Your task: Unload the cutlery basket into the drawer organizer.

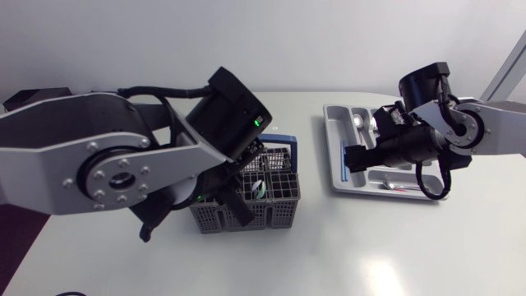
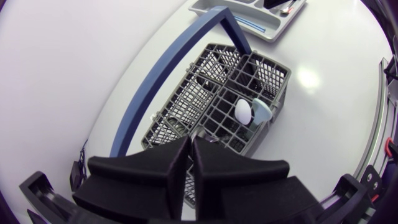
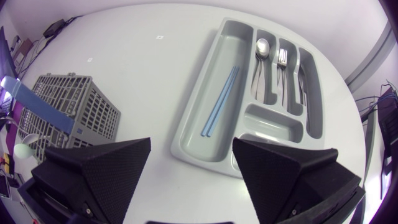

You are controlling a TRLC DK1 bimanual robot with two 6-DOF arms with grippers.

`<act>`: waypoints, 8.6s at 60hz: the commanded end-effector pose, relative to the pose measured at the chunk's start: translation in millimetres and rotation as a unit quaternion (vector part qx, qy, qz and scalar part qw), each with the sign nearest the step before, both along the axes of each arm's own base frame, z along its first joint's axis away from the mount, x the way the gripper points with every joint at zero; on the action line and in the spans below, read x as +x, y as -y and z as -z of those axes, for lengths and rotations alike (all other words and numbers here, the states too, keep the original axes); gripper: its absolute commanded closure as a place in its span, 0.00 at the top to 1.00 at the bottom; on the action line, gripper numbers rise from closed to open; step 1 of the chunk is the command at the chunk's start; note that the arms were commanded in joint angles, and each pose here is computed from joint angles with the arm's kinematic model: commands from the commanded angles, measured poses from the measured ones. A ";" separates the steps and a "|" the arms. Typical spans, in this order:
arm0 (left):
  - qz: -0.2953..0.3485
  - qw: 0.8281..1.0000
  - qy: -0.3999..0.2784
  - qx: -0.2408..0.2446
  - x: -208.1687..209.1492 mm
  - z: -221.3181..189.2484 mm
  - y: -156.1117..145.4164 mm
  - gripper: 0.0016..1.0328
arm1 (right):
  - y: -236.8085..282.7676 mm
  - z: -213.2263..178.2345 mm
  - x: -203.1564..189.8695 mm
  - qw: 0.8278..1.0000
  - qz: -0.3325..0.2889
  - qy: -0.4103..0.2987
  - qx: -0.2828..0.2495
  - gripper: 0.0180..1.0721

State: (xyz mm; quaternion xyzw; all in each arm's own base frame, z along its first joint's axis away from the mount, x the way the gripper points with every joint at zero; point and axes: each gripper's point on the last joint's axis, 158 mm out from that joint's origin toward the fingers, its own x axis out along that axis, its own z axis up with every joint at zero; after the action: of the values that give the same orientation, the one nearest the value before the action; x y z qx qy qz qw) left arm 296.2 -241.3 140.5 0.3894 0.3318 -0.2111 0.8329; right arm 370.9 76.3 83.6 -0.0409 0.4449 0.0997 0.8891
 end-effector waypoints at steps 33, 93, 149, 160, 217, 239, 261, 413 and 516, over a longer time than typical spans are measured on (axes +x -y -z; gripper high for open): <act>0.038 0.994 0.089 -0.056 -14.3 -104.1 -20.8 0.10 | -65.5 -135.7 -76.2 0.942 -0.185 0.278 0.032 0.90; 0.075 0.939 -0.133 -0.309 -0.3 -114.0 75.5 0.10 | -161.7 -129.3 -111.7 0.870 -0.296 0.387 -0.070 0.73; 0.079 0.940 -0.149 -0.297 -2.5 -94.6 86.0 0.10 | -173.9 -132.4 -83.5 0.873 -0.283 0.385 -0.099 0.14; 0.076 0.940 -0.149 -0.297 -2.6 -92.4 83.1 0.10 | -173.2 -129.1 -82.3 0.875 -0.283 0.379 -0.104 0.06; 0.035 0.940 -0.050 -0.334 30.8 -150.2 16.0 0.95 | -98.5 -119.0 -121.8 0.888 -0.323 0.322 -0.064 0.05; 0.061 0.960 -0.065 -0.264 19.2 -106.5 -1.8 0.95 | -8.9 -77.9 -96.8 0.905 -0.338 0.253 -0.050 0.05; 0.116 0.972 -0.098 -0.178 -13.7 -58.6 3.2 0.95 | 57.2 -19.4 -57.4 0.904 -0.387 0.172 -0.058 0.05; 0.125 0.992 -0.010 -0.030 -3.6 48.7 37.5 0.70 | 60.1 0.1 -76.3 0.873 -0.438 0.182 -0.112 0.95; 0.116 0.987 0.082 -0.074 -1.3 -20.5 33.8 0.16 | 26.8 -12.4 -113.2 0.863 -0.453 0.201 -0.092 0.95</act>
State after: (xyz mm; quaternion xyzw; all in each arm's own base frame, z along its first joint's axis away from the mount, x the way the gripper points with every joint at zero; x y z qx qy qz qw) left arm 298.9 -275.5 176.8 0.3637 0.1808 -0.2932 0.8655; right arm 270.0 39.9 105.4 -0.3602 0.1886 0.4267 0.8078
